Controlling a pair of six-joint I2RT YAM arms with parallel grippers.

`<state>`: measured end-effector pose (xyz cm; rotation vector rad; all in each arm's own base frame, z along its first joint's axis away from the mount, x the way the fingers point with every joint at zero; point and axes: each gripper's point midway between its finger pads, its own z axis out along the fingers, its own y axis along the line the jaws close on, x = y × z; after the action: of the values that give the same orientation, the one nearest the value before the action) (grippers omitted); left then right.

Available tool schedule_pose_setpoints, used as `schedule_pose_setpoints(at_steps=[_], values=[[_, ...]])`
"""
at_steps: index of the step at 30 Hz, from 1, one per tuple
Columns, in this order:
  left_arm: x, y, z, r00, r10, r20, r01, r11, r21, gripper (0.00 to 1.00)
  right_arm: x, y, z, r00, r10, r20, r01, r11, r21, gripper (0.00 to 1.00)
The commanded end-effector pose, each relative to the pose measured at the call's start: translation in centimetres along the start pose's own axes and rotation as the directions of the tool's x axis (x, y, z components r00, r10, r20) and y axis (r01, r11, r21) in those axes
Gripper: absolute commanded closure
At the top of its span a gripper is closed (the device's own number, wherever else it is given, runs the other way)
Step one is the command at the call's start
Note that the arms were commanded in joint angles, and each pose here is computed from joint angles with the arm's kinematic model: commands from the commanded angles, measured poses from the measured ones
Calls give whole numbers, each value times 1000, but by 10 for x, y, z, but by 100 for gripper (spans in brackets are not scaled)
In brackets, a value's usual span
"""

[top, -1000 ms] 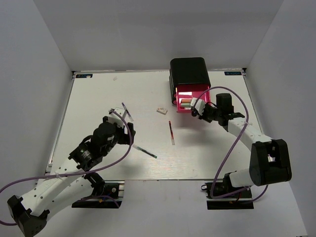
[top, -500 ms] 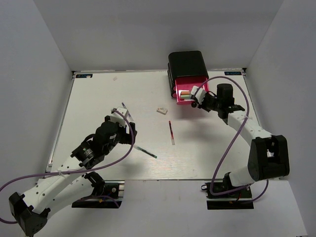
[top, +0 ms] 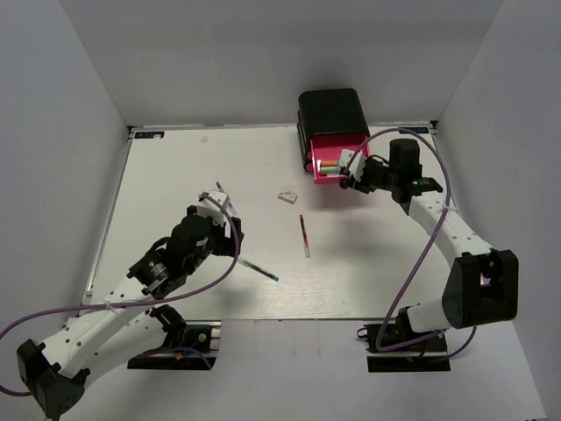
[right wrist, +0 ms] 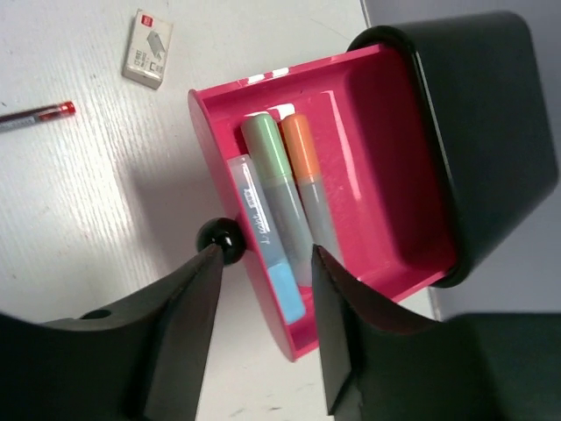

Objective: Sort the stationery into containers
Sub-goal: Close the drawer at the center of the board.

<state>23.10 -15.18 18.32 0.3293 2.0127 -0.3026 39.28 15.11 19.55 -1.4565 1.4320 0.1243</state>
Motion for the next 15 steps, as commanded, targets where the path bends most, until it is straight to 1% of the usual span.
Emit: schedule_pose_setpoints(at_steps=[1,2,3,6,11,15], values=[[2,0,1,1000,-1,-2,1,1000,1,10,-11,-5,-7,997,-81,10,81,996,-35,48],[2,0,1,1000,-1,-2,1,1000,1,10,-8,-7,-5,994,-111,2,111,993,-40,48],[2,2,2,1000,-1,0,1,1000,-8,10,-6,-7,-4,994,-112,-2,112,993,-46,46],[2,2,2,1000,-1,0,1,1000,-8,10,1,-2,1,991,-135,-11,134,988,-72,46],[2,2,2,1000,-1,0,1,1000,-8,10,8,6,5,986,-165,-18,161,980,-118,49],[2,2,2,1000,-1,0,1,1000,-8,10,17,0,11,981,-188,-39,183,977,-108,49]])
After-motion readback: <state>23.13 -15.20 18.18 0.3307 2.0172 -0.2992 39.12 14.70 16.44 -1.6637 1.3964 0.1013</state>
